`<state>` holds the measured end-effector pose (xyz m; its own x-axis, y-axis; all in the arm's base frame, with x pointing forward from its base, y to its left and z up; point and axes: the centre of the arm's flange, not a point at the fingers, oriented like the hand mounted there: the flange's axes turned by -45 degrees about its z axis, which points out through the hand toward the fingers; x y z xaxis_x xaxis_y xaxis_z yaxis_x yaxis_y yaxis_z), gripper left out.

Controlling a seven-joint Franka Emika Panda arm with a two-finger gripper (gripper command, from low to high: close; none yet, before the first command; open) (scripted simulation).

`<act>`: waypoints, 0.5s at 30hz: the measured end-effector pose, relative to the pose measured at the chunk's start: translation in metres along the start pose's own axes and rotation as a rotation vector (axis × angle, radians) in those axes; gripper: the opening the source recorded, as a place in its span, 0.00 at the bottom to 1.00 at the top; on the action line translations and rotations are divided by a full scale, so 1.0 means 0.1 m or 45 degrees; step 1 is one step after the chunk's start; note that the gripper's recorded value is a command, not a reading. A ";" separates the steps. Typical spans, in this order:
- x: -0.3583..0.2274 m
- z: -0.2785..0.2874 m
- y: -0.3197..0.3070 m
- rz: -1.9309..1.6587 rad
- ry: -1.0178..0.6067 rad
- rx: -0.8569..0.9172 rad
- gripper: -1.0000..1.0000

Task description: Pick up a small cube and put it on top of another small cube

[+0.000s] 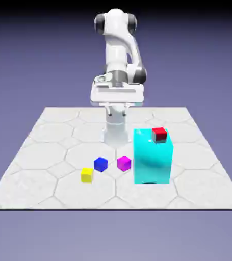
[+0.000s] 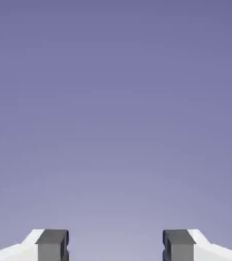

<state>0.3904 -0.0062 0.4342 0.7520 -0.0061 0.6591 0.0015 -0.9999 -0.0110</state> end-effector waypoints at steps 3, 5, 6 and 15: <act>-0.43 0.42 0.25 0.185 -0.246 -0.008 0.50; -0.76 0.65 0.40 0.306 -0.410 -0.027 0.50; -0.93 0.75 0.46 0.365 -0.491 -0.041 0.50; -2.34 1.15 0.87 0.802 -1.100 -0.237 0.50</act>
<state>0.2902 -0.0912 0.1924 0.7928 -0.5828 -0.1782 -0.5923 -0.8057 0.0000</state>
